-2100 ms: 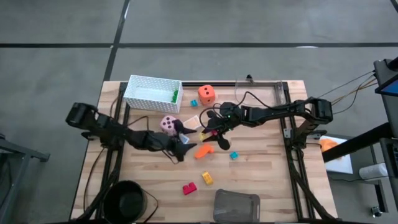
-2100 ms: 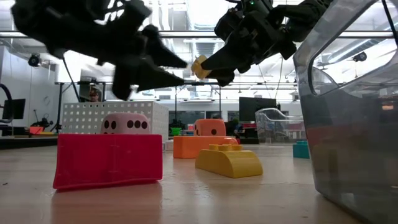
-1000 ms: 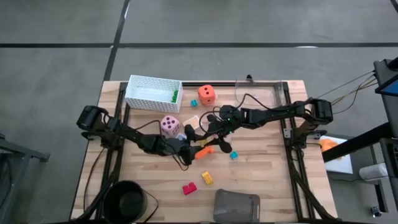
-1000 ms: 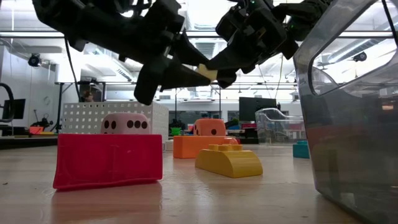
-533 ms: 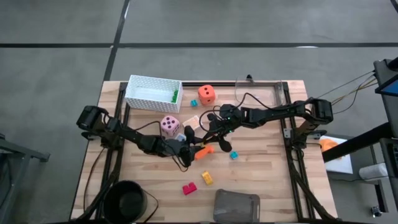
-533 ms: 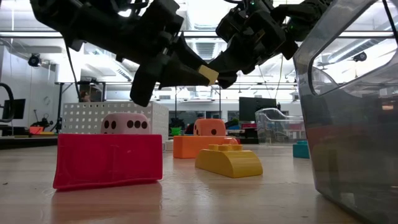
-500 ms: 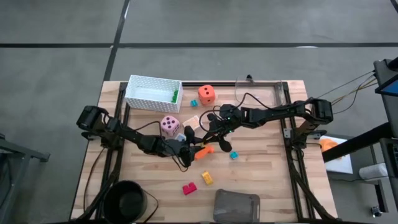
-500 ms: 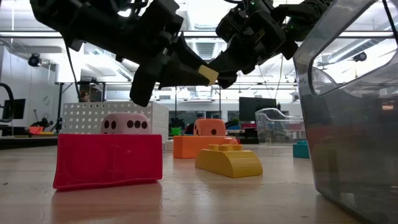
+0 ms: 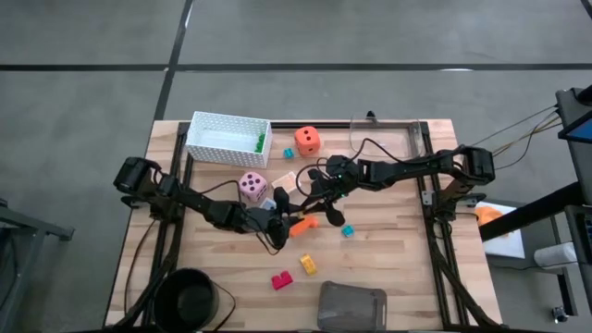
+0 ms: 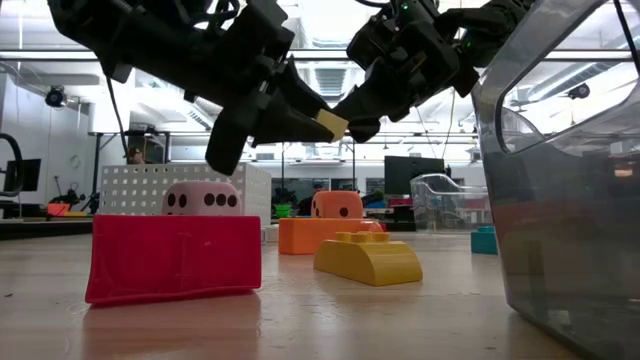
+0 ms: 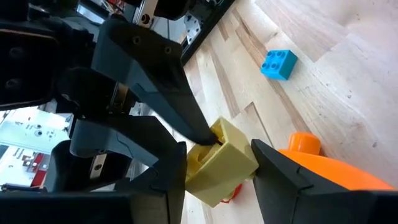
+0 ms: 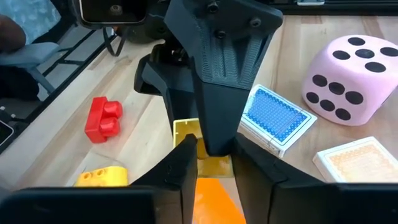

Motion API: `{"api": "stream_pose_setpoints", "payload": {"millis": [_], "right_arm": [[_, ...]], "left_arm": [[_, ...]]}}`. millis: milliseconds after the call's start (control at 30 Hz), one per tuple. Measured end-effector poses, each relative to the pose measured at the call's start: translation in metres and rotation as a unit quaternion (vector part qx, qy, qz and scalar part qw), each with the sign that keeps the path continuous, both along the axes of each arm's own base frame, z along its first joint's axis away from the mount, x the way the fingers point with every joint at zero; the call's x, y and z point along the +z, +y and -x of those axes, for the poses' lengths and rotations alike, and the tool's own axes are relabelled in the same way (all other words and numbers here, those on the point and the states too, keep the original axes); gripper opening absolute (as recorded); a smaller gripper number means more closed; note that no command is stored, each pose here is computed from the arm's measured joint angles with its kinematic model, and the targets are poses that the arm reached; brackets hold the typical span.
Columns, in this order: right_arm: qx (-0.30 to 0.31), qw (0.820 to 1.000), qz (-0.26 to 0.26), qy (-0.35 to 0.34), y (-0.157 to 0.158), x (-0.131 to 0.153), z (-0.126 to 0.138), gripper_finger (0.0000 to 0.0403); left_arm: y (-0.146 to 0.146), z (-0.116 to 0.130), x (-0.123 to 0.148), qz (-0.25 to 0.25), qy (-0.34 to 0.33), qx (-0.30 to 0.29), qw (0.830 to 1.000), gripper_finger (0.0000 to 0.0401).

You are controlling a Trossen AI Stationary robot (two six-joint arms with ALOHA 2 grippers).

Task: Pick & Place Toys
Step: Put the small light yellow game piece into the white bin

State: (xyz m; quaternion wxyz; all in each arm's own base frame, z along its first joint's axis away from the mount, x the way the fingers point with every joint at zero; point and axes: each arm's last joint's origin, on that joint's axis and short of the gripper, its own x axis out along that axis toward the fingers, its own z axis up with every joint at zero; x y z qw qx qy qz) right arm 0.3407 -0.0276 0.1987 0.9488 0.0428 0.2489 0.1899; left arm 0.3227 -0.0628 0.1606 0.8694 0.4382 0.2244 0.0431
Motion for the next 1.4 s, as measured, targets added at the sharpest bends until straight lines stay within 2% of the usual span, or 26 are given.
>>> {"api": "stream_pose_setpoints", "payload": {"millis": [200,467,633,867,1100,1233,1400], "right_arm": [[0.011,1.000,-0.008,0.018,0.001,-0.002,0.002,0.0136],[0.028,0.999,-0.002,0.020,0.004,0.009,0.011,0.0184],[0.054,0.998,0.004,-0.022,0.001,0.017,0.022,0.0191],[0.040,0.993,0.006,-0.112,-0.001,0.012,0.045,0.0191],[0.023,0.992,-0.024,-0.119,0.003,-0.008,0.074,0.0191],[0.014,0.990,-0.042,-0.135,0.005,-0.018,0.089,0.0191],[0.009,0.986,-0.053,-0.155,0.007,-0.027,0.101,0.0191]], "left_arm": [[-0.001,0.002,-0.003,-0.003,0.016,0.003,1.000,0.0143],[0.001,0.004,-0.005,-0.006,0.015,0.041,0.999,0.0143],[0.001,0.004,-0.005,0.012,0.009,0.048,0.999,0.0143],[0.001,0.004,-0.004,0.024,0.000,0.062,0.998,0.0143],[0.008,0.010,0.005,0.012,-0.019,0.104,0.994,0.0143],[0.015,0.015,0.022,0.072,-0.067,0.110,0.989,0.0143],[0.024,0.027,0.038,0.177,-0.127,0.053,0.975,0.0143]]}}
